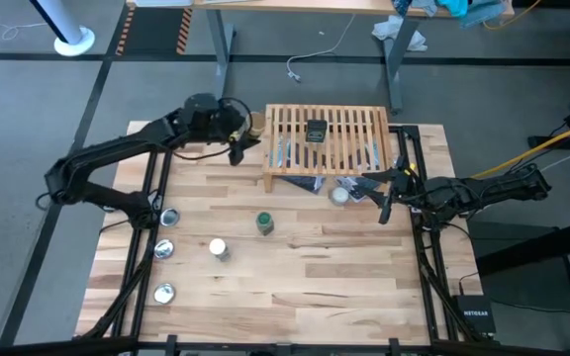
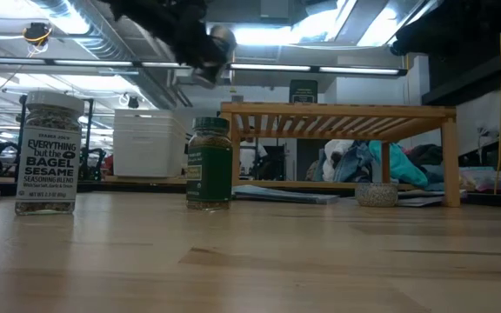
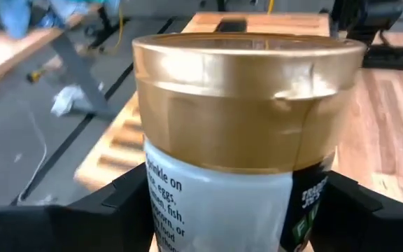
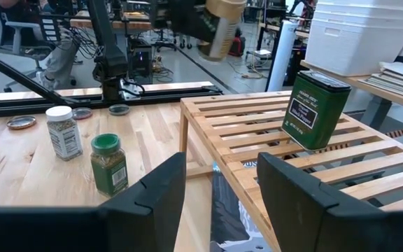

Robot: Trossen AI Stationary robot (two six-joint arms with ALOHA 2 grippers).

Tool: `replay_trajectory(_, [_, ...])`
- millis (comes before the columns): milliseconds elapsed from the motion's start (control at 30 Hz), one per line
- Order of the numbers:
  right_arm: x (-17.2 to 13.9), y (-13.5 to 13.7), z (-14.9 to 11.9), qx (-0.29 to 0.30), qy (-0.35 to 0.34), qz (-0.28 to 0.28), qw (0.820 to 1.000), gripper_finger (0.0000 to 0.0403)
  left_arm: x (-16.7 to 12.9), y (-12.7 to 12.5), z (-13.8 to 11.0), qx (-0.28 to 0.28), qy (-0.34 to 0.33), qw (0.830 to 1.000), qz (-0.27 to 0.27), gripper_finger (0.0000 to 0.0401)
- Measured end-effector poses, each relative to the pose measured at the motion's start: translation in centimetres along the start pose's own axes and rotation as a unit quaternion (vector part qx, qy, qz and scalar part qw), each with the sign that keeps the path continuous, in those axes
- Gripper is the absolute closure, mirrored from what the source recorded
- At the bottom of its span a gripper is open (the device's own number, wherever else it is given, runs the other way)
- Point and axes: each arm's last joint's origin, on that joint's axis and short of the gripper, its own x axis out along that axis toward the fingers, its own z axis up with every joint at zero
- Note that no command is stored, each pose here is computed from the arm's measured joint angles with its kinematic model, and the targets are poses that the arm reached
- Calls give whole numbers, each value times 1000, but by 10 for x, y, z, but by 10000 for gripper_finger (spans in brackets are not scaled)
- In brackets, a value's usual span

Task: Shelf spices
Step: Remove the gold seasoning bottle from the shelf

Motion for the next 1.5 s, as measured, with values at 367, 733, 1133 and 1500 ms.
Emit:
replay_trajectory(367, [0, 0, 0, 0, 0, 0, 1000, 221, -45, -38, -61, -61, -21, 997, 38, 136])
replay_trajectory(733, [0, 0, 0, 0, 0, 0, 1000, 221, -50, -83, -151, -145, -83, 986, 23, 135])
replay_trajectory(1133, [0, 0, 0, 0, 0, 0, 1000, 221, -49, -116, -199, -175, -99, 979, 22, 135])
replay_trajectory(1500, [0, 0, 0, 0, 0, 0, 1000, 221, -51, -126, -222, -186, -99, 977, 20, 135])
